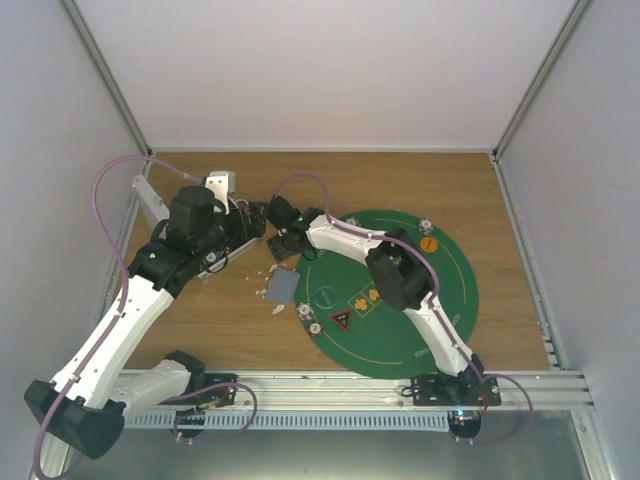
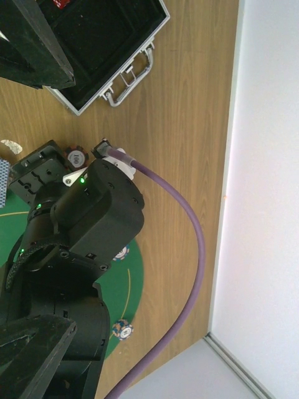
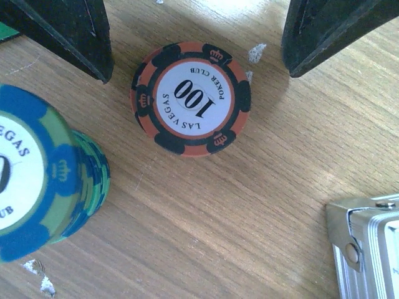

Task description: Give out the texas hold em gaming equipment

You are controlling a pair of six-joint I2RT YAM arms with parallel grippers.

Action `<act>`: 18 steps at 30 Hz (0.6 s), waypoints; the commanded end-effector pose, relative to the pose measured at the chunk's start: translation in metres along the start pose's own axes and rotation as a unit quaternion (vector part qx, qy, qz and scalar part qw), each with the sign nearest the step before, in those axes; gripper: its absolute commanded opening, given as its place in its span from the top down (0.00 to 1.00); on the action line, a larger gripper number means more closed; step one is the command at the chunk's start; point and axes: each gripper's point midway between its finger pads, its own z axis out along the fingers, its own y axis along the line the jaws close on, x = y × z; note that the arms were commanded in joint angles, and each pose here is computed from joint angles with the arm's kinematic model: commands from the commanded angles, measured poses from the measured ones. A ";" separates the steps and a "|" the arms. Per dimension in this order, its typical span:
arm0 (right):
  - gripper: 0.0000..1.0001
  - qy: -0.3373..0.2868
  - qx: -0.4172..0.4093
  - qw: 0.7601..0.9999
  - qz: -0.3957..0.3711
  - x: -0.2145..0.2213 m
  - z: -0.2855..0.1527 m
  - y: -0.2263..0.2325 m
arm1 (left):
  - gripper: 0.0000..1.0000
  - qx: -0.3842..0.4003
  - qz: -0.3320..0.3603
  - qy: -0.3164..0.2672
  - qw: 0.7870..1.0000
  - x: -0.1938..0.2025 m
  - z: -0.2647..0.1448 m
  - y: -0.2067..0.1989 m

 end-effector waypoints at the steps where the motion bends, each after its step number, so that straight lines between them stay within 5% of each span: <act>1: 0.27 0.028 0.021 0.999 0.012 0.011 0.017 -0.009 | 0.01 0.009 -0.004 -0.028 1.000 -0.014 -0.008 -0.004; 18: 0.36 0.042 0.028 0.999 0.010 0.017 0.031 -0.014 | 0.01 0.009 -0.004 -0.030 0.999 -0.015 -0.009 -0.004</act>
